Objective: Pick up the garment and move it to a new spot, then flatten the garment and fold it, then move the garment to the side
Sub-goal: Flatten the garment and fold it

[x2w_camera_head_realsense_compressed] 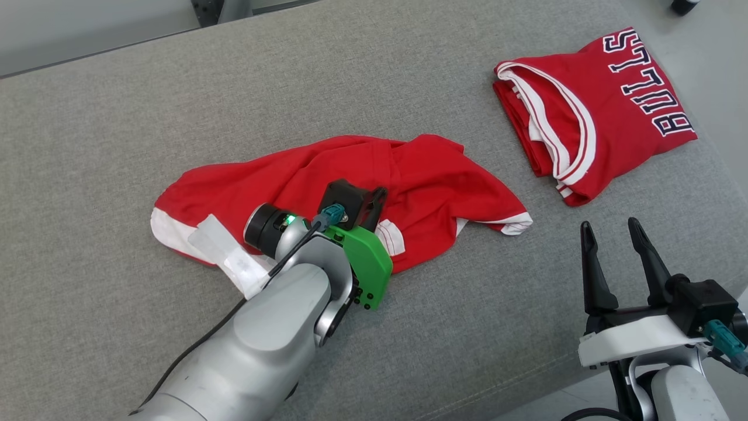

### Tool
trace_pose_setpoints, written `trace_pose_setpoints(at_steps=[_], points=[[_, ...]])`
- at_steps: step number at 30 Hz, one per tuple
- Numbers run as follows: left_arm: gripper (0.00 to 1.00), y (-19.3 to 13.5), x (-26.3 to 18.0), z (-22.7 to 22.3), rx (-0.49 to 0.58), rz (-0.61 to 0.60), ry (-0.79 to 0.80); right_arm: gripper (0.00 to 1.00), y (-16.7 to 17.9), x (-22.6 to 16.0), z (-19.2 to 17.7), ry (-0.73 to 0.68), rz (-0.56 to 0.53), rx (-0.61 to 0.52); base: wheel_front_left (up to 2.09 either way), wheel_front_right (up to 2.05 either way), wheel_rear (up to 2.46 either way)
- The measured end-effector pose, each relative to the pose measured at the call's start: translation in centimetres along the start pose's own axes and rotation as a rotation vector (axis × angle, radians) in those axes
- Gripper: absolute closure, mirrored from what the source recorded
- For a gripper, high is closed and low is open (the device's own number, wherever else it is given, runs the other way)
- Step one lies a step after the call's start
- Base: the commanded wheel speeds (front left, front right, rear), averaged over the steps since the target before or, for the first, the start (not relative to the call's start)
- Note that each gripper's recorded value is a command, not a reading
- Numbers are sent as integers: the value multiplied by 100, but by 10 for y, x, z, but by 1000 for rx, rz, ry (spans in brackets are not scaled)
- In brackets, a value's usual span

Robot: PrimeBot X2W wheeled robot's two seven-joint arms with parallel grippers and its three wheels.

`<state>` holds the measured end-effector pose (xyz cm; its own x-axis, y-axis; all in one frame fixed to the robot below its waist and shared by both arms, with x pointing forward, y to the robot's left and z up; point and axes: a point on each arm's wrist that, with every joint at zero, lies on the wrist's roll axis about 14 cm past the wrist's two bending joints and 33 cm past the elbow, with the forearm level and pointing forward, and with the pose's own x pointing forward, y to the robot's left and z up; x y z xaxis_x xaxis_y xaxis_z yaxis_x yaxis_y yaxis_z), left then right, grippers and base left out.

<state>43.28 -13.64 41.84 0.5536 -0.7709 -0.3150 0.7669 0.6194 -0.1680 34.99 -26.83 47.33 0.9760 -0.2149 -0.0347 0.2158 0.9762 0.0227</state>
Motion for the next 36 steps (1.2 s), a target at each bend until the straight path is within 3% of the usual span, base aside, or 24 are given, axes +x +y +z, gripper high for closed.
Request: trace_pose_setpoints(at_steps=[3,4,5,6,14,16,17,20,36], points=[[100,3,0,-3,3,12,9,0,0,0,-1,3,0,-1,0,0,0],[75,4,0,-8,8,15,26,0,0,0,-1,4,0,-1,0,0,0],[44,5,-1,-14,14,15,54,0,0,0,-2,5,0,-1,0,0,0],[0,5,-1,-19,17,14,72,0,0,0,-2,6,-1,0,0,0,0],[0,1,2,-29,21,-3,105,0,-5,-1,-4,15,-17,1,0,0,0],[15,2,3,-30,24,-2,107,0,-6,-2,-4,16,-20,0,0,0,0],[60,2,4,-30,25,-2,107,0,-7,-2,-4,17,-22,0,0,0,0],[97,2,4,-27,27,-1,98,0,-7,-3,-4,16,-25,1,0,0,0],[100,4,1,-25,37,8,93,0,-7,-5,0,3,-24,6,0,0,0]])
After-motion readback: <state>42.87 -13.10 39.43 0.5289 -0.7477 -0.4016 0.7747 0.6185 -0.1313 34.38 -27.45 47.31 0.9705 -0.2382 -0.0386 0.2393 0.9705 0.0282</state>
